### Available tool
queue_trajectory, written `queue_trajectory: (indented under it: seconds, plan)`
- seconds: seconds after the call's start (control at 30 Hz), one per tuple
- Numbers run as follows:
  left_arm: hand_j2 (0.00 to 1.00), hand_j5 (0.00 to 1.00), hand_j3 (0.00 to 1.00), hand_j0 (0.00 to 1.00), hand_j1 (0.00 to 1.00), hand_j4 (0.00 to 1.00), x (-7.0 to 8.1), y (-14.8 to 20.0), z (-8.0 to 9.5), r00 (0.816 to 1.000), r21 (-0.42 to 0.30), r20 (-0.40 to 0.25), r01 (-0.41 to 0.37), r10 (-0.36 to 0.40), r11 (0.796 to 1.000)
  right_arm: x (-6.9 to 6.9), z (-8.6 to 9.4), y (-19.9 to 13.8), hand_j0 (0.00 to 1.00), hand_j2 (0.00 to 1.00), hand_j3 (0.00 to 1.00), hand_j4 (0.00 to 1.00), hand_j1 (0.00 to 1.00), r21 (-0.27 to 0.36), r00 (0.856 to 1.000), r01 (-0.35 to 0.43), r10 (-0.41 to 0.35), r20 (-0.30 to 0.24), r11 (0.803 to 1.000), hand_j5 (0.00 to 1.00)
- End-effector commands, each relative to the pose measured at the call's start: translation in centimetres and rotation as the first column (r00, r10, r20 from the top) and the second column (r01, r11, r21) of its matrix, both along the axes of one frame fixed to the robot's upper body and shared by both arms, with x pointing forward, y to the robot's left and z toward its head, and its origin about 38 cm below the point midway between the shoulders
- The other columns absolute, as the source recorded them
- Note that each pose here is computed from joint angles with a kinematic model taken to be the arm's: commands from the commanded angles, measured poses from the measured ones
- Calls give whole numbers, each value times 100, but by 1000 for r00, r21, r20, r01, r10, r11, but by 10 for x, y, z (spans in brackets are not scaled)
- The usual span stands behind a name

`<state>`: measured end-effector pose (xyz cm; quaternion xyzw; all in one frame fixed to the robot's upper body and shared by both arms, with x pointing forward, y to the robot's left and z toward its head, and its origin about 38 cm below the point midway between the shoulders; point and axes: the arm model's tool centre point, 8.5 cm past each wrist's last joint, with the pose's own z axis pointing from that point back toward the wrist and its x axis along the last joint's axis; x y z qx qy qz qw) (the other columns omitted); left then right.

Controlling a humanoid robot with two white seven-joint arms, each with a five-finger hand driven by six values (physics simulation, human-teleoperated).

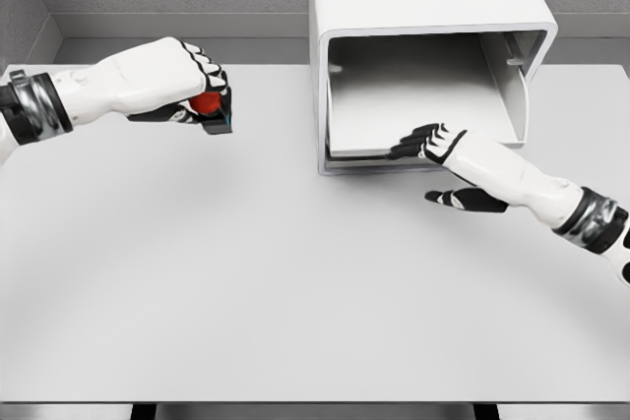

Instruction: Slide open multi-storey tabletop storage cabinets and put open load switch and slide close multi-storey tabletop storage cabinets

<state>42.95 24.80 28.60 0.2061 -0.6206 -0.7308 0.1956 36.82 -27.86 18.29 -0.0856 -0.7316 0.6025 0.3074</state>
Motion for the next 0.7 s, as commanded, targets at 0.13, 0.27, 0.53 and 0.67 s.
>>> queue_trajectory:
  seconds: [0.13, 0.27, 0.53, 0.67]
  plan:
    - [41, 41, 41, 41, 41, 41, -3, -5, 4, 1000, -9, 11, 15, -15, 1000, -8, 10, -2, 84, 84, 84, 84, 84, -14, 1000, -19, 19, 16, 1000, 84]
    - [41, 41, 41, 41, 41, 41, -5, -12, 6, 999, -20, 21, 32, -32, 999, -11, 17, -6, 84, 84, 84, 84, 84, -28, 999, -26, 27, 28, 999, 84]
    - [41, 41, 41, 41, 41, 41, -7, -26, 12, 997, -65, 43, 60, -57, 996, -11, 40, -12, 72, 72, 72, 72, 72, 1, 998, -22, 22, 58, 1000, 72]
    - [41, 41, 41, 41, 41, 41, -9, -32, 14, 996, -87, 47, 78, -74, 993, -14, 50, -23, 70, 70, 70, 70, 70, -24, 998, -19, 20, 59, 1000, 70]
